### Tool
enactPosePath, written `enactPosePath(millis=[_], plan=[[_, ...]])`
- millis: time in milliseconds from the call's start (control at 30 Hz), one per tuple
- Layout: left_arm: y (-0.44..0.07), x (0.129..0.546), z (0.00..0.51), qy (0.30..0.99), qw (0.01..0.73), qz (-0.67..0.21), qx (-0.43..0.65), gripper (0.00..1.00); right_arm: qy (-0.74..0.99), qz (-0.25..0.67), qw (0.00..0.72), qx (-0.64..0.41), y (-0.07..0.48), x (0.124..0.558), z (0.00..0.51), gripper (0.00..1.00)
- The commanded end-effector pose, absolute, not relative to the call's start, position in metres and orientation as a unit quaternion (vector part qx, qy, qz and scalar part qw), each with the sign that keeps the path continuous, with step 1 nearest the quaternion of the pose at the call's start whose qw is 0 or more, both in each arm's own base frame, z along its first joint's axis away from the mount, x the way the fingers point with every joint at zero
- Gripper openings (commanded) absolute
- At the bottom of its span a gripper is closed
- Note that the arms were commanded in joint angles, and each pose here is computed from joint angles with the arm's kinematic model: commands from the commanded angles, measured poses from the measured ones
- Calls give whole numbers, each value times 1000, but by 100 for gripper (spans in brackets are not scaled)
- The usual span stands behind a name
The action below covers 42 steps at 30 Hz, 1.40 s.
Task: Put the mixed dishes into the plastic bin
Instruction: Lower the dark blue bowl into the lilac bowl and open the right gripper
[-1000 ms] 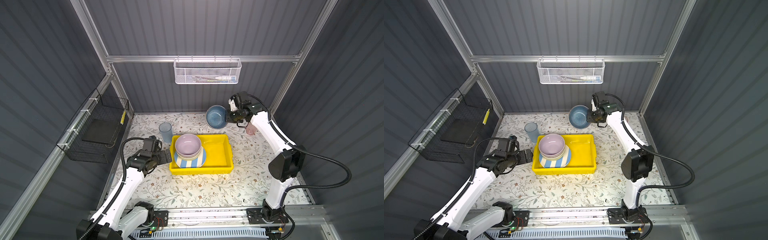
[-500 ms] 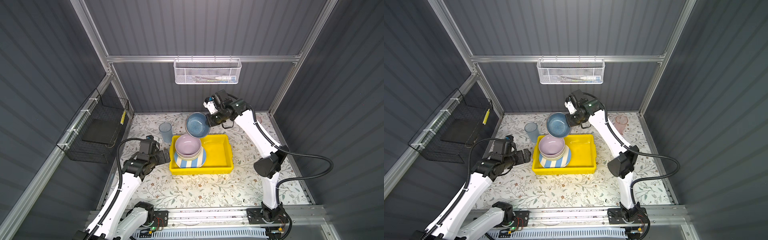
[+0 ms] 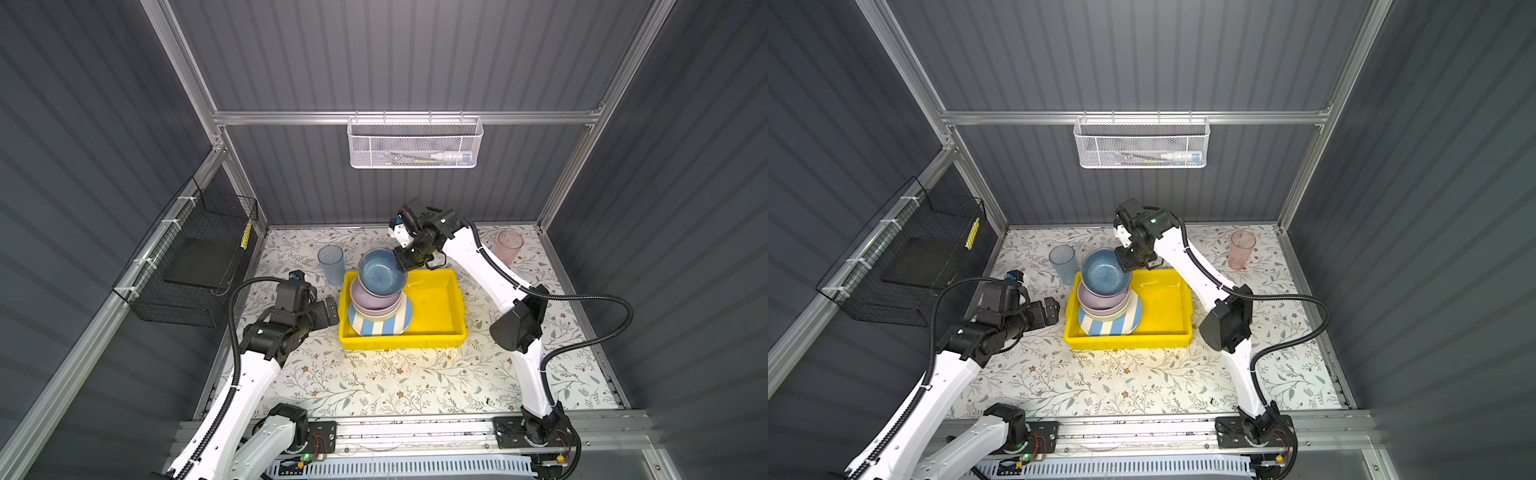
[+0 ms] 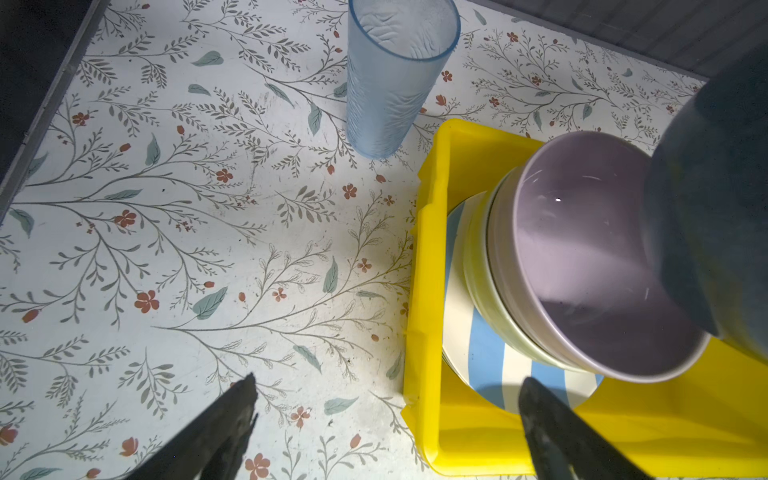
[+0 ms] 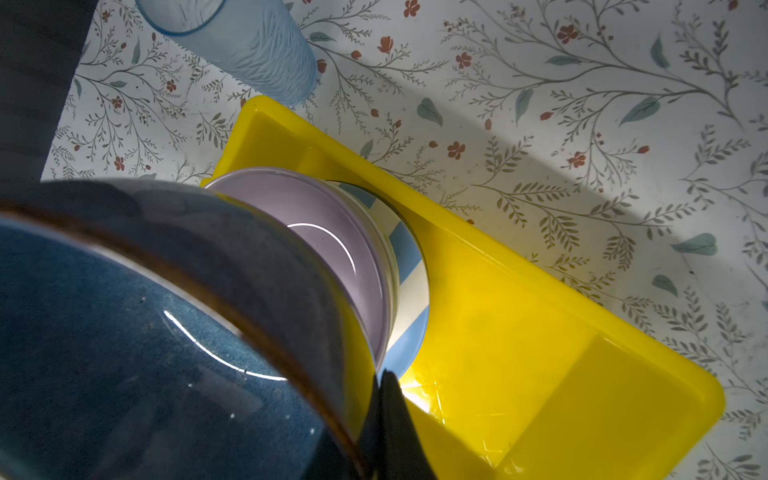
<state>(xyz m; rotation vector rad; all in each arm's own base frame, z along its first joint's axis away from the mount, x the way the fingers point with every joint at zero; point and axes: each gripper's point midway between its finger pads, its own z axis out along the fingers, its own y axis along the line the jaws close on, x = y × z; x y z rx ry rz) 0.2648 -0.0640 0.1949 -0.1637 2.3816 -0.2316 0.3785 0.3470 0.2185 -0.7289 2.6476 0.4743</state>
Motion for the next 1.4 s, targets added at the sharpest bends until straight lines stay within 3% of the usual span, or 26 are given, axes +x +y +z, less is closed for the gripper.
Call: enactPosePath(millis=[0,733,1367], plan=[[-59,262,192,927,363,-78,-59,100,927,196,193,-256,366,379,226,0],[-59,263,193,924,368,-80,-61,100,945,135,162,-249,364,375,183,0],[-59,262,193,924,368,-83,-62,100,950,115,145,-252,363,366,172,16]])
